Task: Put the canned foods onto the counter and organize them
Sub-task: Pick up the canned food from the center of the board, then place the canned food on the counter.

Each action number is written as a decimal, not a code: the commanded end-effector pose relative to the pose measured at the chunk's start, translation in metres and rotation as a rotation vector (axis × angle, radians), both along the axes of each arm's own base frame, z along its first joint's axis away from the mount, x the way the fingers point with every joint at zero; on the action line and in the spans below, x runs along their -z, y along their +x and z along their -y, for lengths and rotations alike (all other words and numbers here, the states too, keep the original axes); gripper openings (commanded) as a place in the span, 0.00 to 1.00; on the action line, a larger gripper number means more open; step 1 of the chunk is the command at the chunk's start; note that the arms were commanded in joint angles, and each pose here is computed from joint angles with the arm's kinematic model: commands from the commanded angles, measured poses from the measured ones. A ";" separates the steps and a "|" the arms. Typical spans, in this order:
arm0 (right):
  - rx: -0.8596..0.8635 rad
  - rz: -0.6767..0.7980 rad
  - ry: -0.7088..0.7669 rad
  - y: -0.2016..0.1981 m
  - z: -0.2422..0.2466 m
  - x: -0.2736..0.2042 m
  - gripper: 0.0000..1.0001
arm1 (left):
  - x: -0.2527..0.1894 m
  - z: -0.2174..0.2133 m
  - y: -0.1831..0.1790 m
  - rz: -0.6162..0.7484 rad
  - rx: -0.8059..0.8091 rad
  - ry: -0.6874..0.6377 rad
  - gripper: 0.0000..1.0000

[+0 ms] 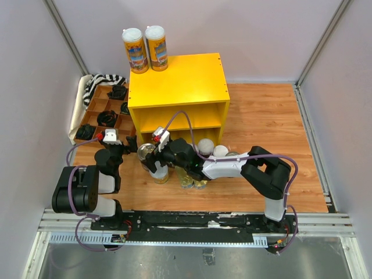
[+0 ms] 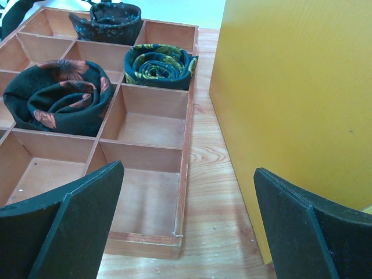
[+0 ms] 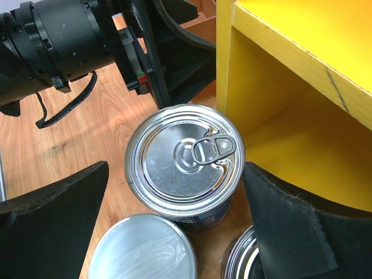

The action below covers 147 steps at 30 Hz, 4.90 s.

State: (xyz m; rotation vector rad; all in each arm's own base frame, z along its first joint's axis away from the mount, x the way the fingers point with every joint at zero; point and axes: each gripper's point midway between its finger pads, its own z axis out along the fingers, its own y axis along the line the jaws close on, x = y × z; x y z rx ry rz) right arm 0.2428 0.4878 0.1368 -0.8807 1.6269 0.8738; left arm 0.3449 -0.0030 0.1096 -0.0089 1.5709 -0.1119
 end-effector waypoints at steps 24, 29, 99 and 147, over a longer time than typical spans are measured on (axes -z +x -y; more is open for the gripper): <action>-0.065 -0.031 0.062 -0.018 -0.014 -0.007 0.99 | -0.006 0.001 0.004 0.022 0.009 0.017 1.00; -0.023 0.049 0.006 -0.023 -0.015 0.000 0.99 | -0.006 0.002 0.003 0.021 0.010 0.018 1.00; 0.010 -0.025 -0.367 -0.030 0.005 0.090 0.15 | -0.006 0.002 0.004 0.022 0.010 0.018 1.00; 0.130 0.380 0.104 -0.041 0.119 -0.370 0.01 | -0.006 0.002 0.004 0.021 0.010 0.018 1.00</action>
